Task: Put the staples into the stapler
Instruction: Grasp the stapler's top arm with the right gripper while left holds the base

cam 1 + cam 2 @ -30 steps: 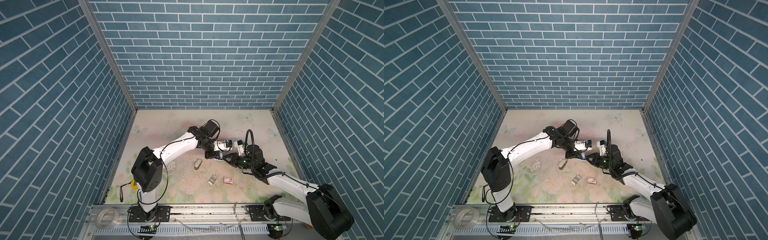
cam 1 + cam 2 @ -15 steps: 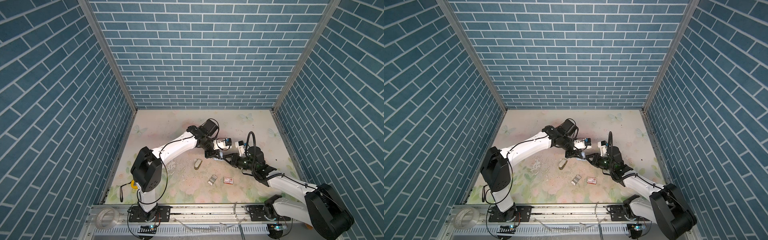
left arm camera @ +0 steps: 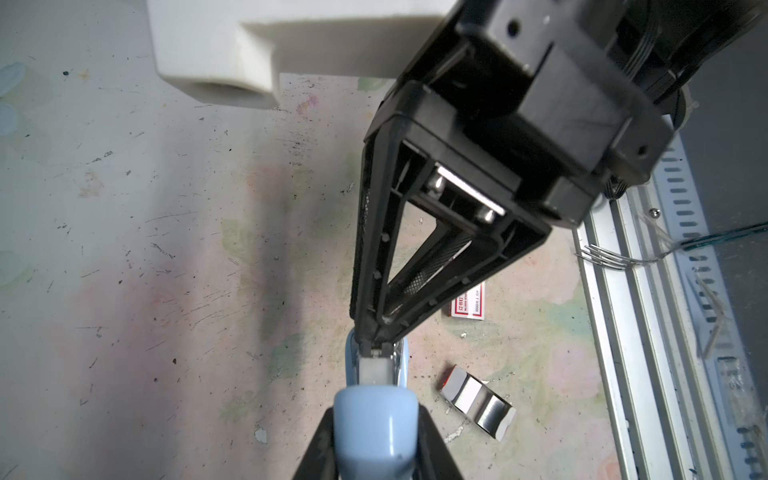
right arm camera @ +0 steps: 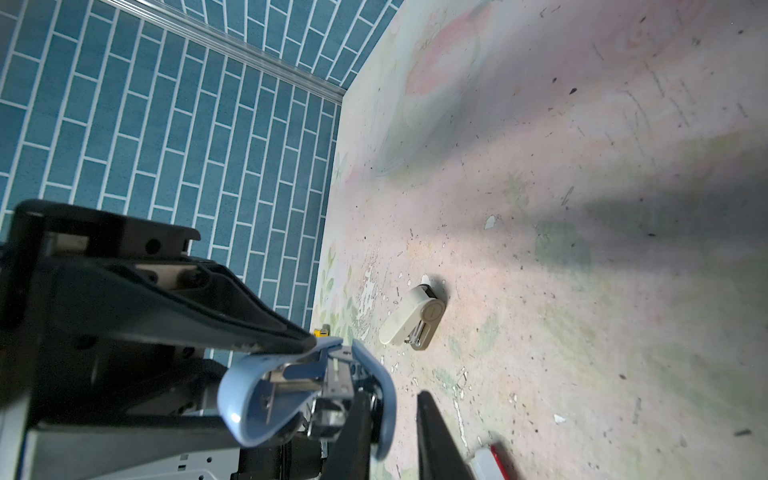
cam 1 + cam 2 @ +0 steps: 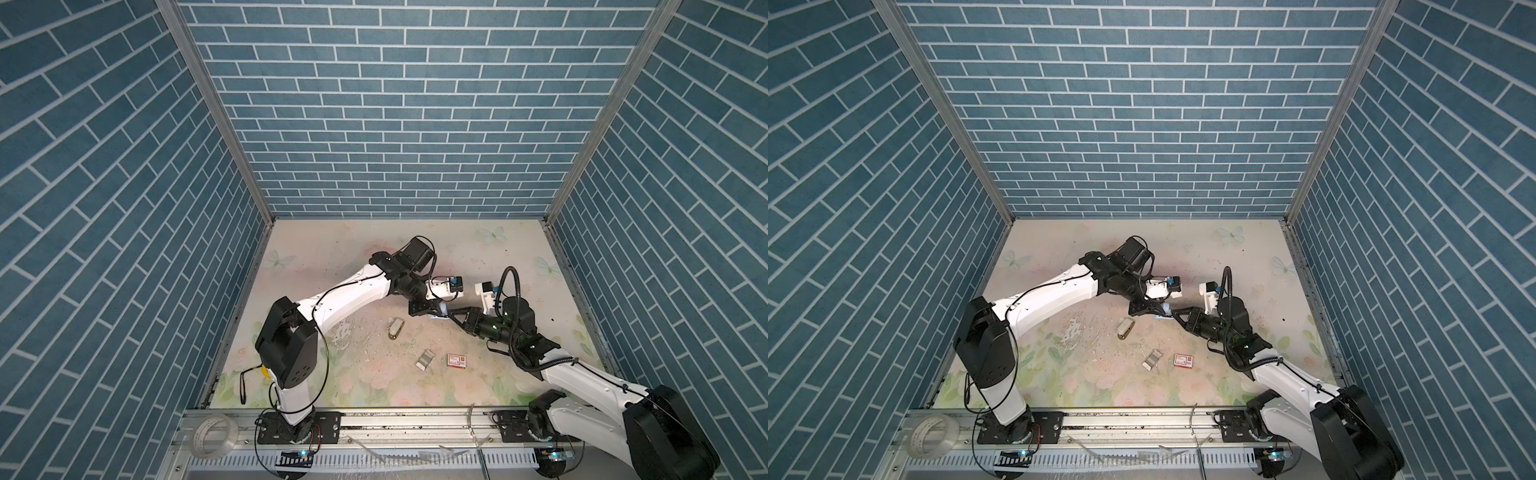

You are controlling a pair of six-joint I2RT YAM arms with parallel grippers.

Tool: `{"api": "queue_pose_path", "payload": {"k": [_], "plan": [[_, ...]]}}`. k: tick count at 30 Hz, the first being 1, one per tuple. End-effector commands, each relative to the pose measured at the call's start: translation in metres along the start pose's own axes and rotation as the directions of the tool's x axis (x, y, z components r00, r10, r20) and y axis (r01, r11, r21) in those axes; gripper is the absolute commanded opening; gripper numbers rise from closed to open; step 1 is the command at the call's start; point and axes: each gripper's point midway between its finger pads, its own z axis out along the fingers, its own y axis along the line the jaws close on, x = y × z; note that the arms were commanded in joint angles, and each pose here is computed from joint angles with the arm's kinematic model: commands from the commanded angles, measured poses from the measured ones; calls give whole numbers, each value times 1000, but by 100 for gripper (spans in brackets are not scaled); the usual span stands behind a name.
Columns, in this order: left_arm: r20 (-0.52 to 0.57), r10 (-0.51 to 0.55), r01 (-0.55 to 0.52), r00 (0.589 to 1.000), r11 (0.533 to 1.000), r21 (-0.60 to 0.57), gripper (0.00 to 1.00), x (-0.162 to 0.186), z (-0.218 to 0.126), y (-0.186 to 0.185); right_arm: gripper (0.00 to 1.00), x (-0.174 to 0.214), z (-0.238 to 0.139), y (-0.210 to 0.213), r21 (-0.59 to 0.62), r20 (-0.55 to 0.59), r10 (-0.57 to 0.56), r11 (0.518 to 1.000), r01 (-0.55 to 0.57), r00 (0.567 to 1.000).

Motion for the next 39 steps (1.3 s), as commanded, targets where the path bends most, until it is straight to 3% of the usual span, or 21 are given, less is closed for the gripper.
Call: {"api": "queue_pose_path", "payload": {"k": [1,16,39], "plan": [[-19,52,-52,998,998,-44,3,6,-9,4,21,7,-1,-9,26,-17,22,999,-22,1000],[-127,157,-165,979,985,-58,3,25,3,-1,21,6,10,-6,19,-69,33,999,-32,997],[-124,195,-203,973,978,-56,3,15,6,-6,18,8,19,-8,27,-112,58,998,-55,992]]}}
